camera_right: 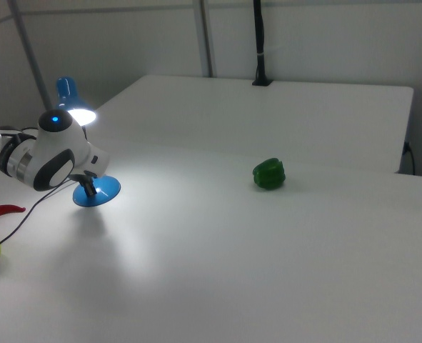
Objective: Turn off lamp
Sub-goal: 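Lower the gripper onto the switch on the lamp base, then press down on the lamp base switch with the gripper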
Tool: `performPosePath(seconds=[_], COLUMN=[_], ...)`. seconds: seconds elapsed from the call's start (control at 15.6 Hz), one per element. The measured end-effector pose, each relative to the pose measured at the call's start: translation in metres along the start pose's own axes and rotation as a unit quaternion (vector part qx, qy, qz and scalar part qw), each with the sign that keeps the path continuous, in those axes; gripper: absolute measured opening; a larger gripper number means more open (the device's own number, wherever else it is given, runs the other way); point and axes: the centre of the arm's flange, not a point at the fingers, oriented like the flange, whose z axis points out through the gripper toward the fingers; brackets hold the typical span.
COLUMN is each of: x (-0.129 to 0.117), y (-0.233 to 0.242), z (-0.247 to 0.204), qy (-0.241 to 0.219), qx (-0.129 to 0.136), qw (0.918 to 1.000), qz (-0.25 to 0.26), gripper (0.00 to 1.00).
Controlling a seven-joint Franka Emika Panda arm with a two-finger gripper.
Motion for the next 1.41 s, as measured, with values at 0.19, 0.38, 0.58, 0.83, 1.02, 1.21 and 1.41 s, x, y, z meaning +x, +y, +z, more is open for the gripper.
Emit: performPosePath(seconds=[0.19, 0.38, 0.58, 0.83, 1.02, 1.21, 1.41], x=[0.0, 0.0, 0.0, 0.0, 0.0001, 0.0002, 0.0002], y=[0.0001, 0.0001, 0.0001, 0.0008, 0.0025, 0.0026, 0.0026], z=[0.0, 0.0001, 0.0001, 0.0007, 0.0027, 0.0027, 0.0027], qy=[0.0, 0.0, 0.0, 0.0, -0.002, -0.002, -0.001], qx=[0.0, 0.0, 0.0, -0.001, -0.002, -0.002, -0.002], qw=[1.0, 1.0, 1.0, 1.0, 1.0, 1.0, 1.0], qz=[0.0, 0.0, 0.0, 0.001, 0.002, 0.002, 0.002], gripper=[0.01, 0.01, 0.01, 0.01, 0.01, 0.01, 0.01])
